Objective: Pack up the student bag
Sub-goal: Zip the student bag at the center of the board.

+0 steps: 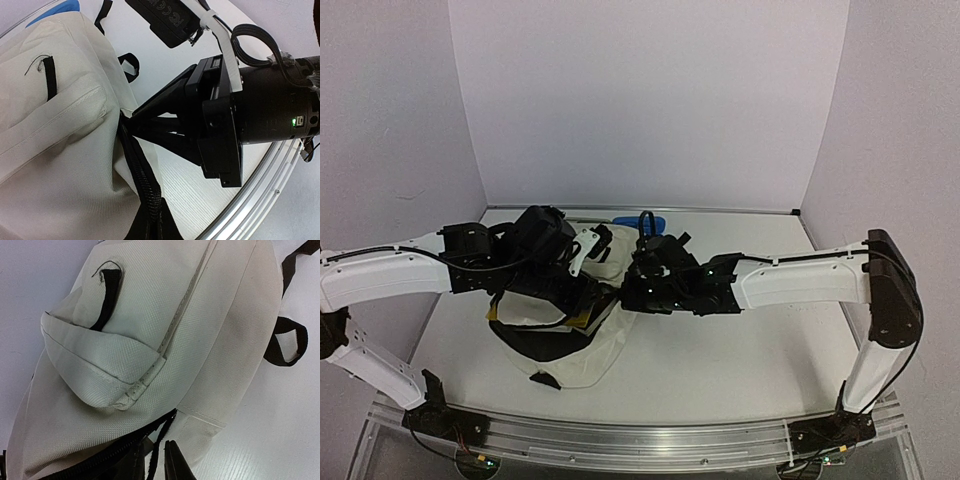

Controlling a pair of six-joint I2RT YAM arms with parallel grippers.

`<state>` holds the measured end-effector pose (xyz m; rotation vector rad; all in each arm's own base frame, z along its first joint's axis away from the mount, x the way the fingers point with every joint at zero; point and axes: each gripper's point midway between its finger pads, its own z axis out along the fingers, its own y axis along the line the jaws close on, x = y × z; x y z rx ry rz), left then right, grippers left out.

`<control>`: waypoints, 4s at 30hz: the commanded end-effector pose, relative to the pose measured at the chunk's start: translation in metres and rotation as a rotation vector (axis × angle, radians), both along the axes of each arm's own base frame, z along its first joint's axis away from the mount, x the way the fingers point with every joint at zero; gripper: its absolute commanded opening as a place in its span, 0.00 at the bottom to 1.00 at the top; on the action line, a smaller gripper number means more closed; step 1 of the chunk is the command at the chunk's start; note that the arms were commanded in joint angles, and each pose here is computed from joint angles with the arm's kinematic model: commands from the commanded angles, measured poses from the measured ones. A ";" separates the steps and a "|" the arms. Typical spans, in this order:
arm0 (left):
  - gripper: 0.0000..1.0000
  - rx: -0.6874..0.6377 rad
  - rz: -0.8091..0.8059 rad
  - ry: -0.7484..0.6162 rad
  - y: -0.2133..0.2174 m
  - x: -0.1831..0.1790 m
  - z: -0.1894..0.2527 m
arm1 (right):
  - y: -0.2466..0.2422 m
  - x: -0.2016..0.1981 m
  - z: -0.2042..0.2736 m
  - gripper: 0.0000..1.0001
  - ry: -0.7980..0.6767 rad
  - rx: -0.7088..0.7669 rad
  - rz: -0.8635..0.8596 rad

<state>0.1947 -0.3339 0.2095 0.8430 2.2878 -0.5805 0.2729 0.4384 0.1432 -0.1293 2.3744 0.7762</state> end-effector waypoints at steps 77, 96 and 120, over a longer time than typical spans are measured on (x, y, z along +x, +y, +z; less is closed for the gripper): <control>0.00 0.205 0.319 -0.129 -0.037 0.192 -0.036 | 0.009 -0.090 0.017 0.00 0.145 0.238 0.202; 0.00 -0.057 0.535 -0.152 -0.038 0.283 -0.018 | 0.022 -0.081 0.027 0.00 0.107 0.278 0.186; 0.88 -0.133 0.576 0.110 0.088 0.190 0.010 | 0.007 -0.053 0.018 0.00 0.086 0.270 0.089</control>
